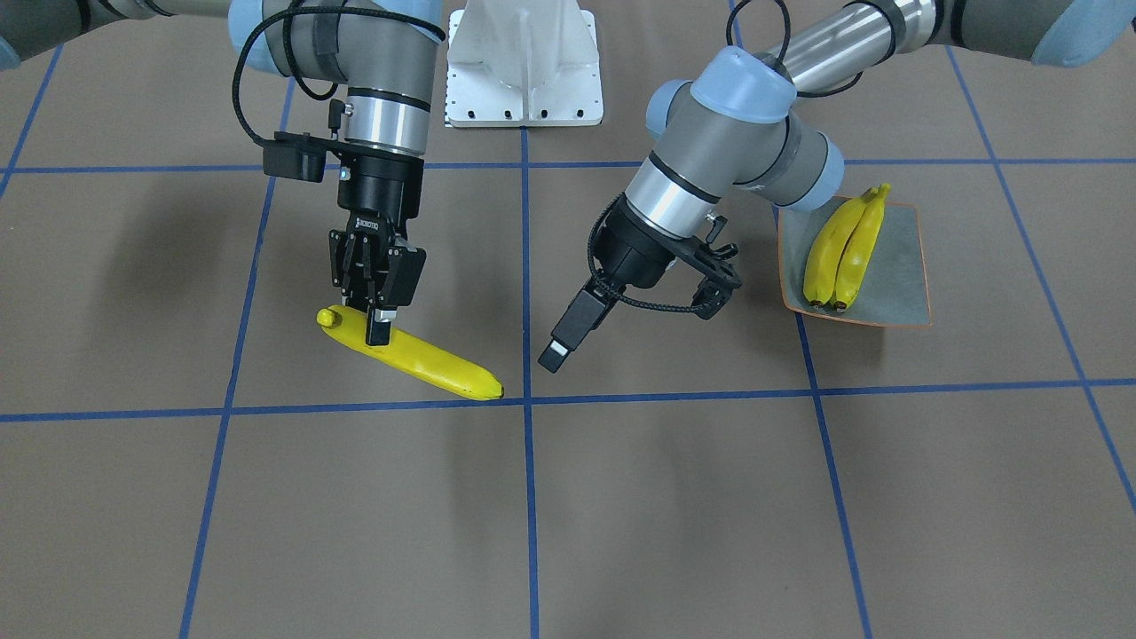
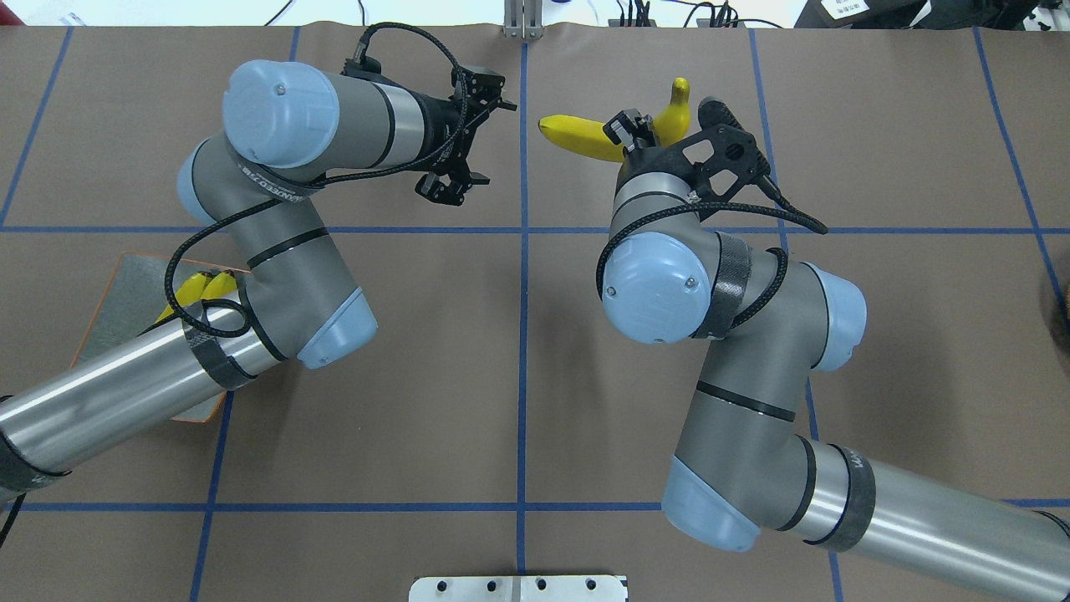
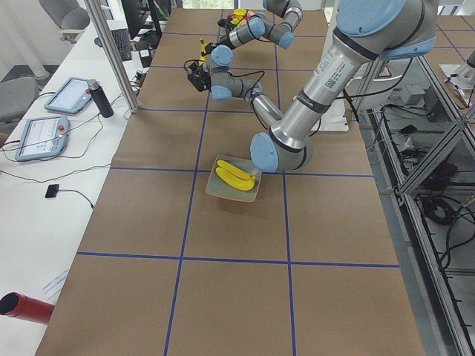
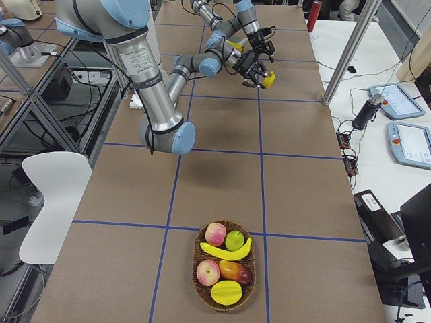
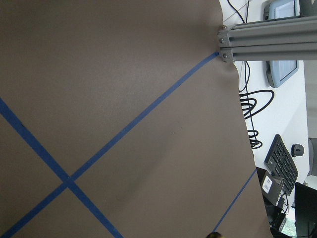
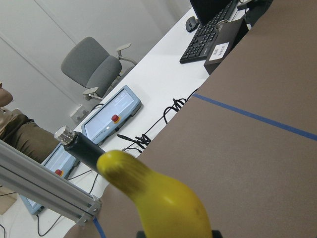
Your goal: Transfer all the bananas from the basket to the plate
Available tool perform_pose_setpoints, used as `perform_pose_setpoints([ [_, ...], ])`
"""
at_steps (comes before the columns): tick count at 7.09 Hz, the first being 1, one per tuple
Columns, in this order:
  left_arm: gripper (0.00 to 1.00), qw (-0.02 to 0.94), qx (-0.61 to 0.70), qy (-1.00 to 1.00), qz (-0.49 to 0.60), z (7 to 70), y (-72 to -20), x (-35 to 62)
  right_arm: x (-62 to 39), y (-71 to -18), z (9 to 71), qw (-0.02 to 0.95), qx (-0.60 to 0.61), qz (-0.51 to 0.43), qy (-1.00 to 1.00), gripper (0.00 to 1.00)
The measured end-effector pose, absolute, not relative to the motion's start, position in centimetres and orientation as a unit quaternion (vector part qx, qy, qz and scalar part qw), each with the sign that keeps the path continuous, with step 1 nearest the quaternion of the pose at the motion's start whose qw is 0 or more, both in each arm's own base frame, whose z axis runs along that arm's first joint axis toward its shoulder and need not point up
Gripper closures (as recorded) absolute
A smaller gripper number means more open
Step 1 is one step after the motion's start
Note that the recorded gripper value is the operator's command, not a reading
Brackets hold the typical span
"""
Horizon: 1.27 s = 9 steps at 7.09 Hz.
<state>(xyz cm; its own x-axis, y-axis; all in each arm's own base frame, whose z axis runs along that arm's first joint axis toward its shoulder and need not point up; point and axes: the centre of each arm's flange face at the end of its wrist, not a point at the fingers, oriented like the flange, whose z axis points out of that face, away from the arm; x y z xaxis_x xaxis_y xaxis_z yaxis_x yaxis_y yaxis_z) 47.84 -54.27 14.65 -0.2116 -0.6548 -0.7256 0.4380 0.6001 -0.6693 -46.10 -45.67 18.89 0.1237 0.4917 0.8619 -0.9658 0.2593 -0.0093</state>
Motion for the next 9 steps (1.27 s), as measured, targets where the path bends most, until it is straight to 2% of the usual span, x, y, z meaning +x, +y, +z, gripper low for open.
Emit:
perform_pose_setpoints([
  [3,0.0,0.611,-0.114,0.637,-0.455,11.6,-53.5,49.5,-46.5,-45.3,19.1,0.69,0.304,0.527,-0.392,1.0],
  [9,0.0,0.567,-0.164,0.617,-0.52,8.1,-56.0,53.3,-46.4,-45.3,18.9,0.687,0.309,0.528,-0.392,1.0],
])
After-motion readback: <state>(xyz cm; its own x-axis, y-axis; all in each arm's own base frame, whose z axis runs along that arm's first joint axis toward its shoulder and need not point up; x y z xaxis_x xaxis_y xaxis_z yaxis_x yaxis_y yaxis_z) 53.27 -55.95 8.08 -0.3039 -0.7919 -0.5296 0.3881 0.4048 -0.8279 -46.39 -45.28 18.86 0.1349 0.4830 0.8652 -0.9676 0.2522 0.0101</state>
